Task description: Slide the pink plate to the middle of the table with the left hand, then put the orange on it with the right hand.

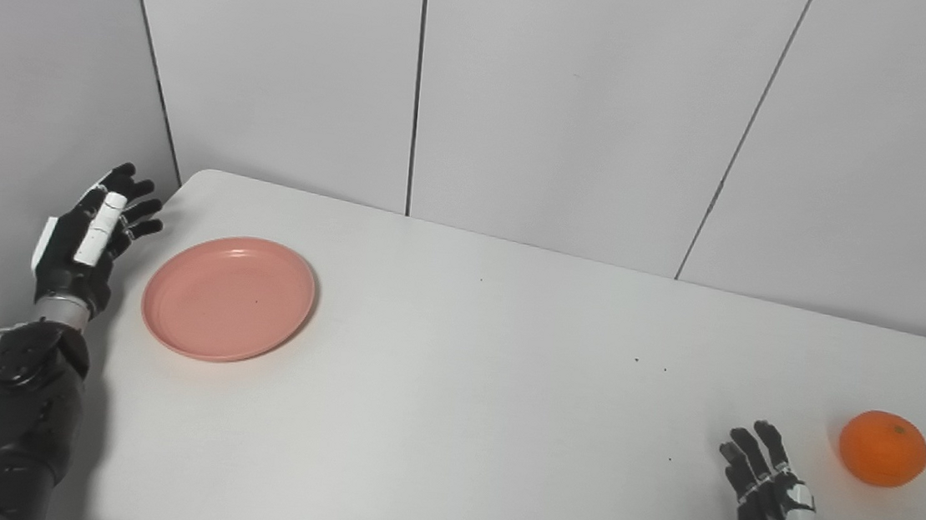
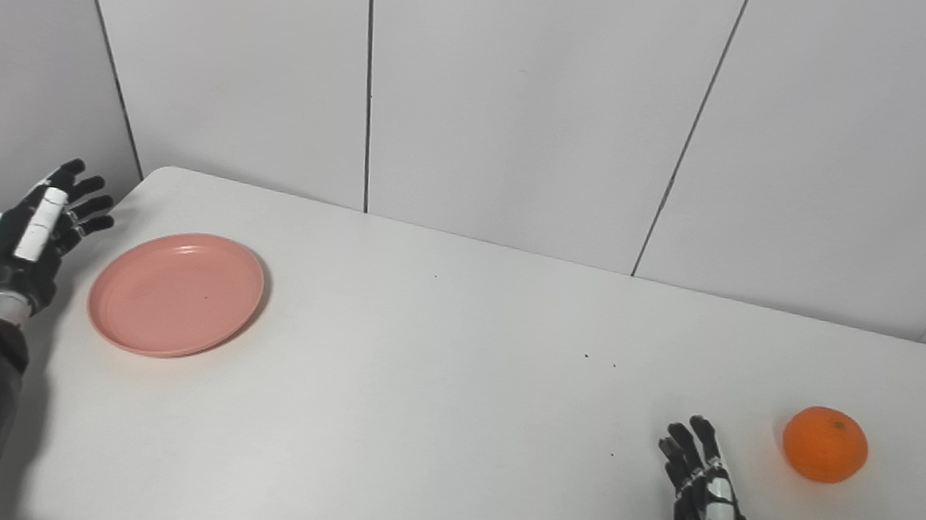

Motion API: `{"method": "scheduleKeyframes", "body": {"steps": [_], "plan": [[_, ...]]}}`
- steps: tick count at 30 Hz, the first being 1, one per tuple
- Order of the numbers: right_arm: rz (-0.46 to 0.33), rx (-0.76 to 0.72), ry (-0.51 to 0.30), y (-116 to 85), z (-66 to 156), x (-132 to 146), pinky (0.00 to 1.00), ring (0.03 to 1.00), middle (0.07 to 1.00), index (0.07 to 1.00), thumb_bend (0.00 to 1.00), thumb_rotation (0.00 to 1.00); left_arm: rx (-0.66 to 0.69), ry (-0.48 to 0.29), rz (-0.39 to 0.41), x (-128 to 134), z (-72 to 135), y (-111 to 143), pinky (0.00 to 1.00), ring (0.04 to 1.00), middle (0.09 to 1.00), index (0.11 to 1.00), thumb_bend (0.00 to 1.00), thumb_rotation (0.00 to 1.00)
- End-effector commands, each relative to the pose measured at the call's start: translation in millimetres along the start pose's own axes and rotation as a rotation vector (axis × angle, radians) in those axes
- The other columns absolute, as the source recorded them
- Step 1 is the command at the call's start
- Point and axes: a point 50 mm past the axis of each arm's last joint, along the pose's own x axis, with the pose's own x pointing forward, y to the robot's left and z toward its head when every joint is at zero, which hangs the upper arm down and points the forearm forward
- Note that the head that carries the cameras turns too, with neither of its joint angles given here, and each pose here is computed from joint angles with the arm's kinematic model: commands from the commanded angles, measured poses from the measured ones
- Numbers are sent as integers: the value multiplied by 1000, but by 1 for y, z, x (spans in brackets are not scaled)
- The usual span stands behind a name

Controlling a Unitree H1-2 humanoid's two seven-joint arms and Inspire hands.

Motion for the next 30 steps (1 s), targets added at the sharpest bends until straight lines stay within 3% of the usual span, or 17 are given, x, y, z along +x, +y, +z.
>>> {"method": "scheduleKeyframes", "body": {"steps": [1,14,20,27,30], "plan": [[-39,34,152,-3,-37,-29,1000,920,915,940,751,943,41,-125,-19,23,37,2,715,757,793,798,1000,657],[-36,36,151,0,-36,-29,1000,923,914,937,750,939,29,-63,-46,20,11,2,709,763,800,799,985,645],[-40,38,150,1,-36,-28,1000,921,912,934,752,937,59,-39,-54,21,7,1,734,799,827,821,996,656],[-34,33,150,2,-36,-28,1000,921,913,933,760,938,96,6,-57,20,4,-5,695,769,825,815,997,700],[-31,34,150,3,-35,-28,1000,922,914,934,765,936,26,30,-67,18,4,-9,704,786,841,824,1000,683]]}}
